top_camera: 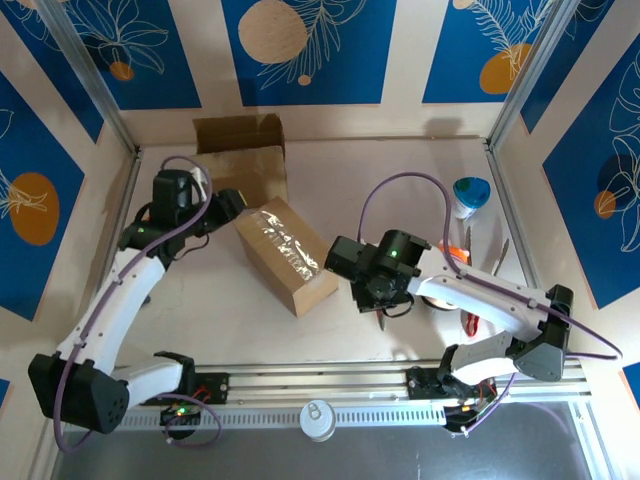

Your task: Unpack the express box

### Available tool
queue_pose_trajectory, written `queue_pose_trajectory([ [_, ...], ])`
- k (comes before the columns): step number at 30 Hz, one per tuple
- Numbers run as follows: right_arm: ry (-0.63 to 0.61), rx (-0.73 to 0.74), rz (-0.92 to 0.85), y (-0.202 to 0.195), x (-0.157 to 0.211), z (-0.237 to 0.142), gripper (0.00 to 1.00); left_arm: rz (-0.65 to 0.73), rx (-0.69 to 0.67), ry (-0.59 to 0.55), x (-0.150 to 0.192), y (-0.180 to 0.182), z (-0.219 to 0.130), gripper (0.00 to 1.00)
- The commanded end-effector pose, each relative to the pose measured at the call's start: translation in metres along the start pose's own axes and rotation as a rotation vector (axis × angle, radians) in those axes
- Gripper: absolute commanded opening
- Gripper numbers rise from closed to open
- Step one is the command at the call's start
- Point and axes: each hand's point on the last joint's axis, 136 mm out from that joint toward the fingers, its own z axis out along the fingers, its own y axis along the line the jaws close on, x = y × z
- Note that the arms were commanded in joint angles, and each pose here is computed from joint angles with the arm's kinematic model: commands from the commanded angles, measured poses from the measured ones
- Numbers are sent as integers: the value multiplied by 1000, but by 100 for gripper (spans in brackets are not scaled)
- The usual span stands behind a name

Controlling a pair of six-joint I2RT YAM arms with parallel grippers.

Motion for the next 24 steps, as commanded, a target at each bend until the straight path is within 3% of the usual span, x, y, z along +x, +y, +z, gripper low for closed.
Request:
queue_pose_trajectory([
  [1,-35,-23,75,18,-16,15,0,113,-240,44,-5,45,5,35],
  [4,-25,-10,90,30,-23,29,0,142,-322,71,-15,65,30,27],
  [9,-14,-16,91,52,-35,44,0,163,-377,82,-22,84,68,24],
  [17,-30,-42,82,64,-69,49,0,156,-274,134,-2,84,101,25],
  [24,-66,-119,47,65,-111,46,0,156,-198,179,25,82,102,25],
])
